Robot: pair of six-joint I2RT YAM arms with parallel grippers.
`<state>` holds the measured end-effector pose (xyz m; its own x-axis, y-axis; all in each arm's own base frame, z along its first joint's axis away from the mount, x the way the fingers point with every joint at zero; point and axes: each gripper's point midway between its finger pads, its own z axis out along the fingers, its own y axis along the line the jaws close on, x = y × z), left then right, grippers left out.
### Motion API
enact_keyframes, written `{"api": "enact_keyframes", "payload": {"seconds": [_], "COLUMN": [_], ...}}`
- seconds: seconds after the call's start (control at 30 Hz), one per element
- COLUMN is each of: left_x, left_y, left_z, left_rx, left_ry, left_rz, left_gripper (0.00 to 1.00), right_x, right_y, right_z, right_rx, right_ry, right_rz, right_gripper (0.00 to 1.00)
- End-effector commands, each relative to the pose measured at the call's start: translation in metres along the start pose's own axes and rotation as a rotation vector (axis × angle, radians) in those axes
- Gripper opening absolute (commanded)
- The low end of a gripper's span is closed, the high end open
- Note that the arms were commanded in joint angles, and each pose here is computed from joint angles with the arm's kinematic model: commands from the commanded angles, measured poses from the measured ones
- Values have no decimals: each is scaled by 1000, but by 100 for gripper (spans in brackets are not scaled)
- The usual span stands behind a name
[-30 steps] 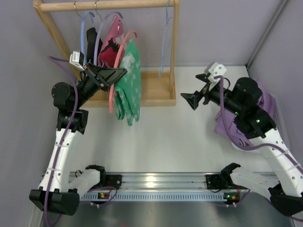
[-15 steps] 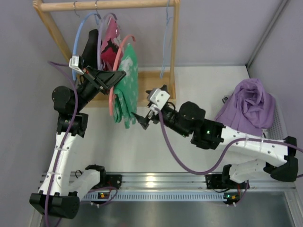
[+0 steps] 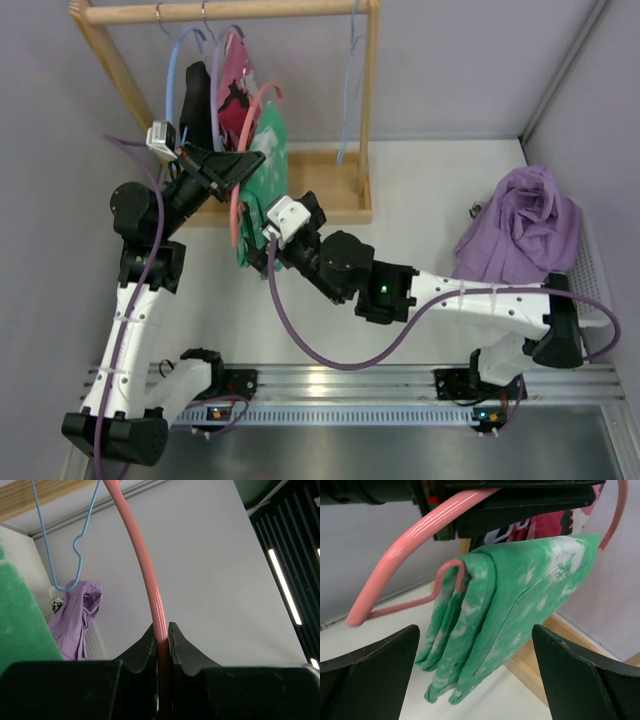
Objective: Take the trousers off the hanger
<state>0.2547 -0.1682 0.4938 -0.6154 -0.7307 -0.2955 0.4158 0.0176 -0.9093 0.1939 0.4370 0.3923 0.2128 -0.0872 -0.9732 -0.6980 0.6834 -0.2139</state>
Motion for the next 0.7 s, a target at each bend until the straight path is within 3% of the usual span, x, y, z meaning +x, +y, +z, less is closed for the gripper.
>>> {"api": "enact_keyframes", "payload": {"seconds": [0.0, 0.4, 0.67], "left_x": [-1, -3, -5], "left_y": [-82, -99, -103], "left_z": [-15, -16, -14], "left_rx": [231, 261, 266], "left_ry": [-59, -70, -75], "left_rz": [159, 158, 149], "left_gripper": [0, 0, 0], "right_x": [-26, -7, 10], "right_y": [-30, -80, -79], "right_z": [18, 56, 57], "right_rx": [135, 271, 250], "right_ry": [-63, -26, 0], "right_rz": [111, 119, 69], "right_gripper": [95, 79, 85]}}
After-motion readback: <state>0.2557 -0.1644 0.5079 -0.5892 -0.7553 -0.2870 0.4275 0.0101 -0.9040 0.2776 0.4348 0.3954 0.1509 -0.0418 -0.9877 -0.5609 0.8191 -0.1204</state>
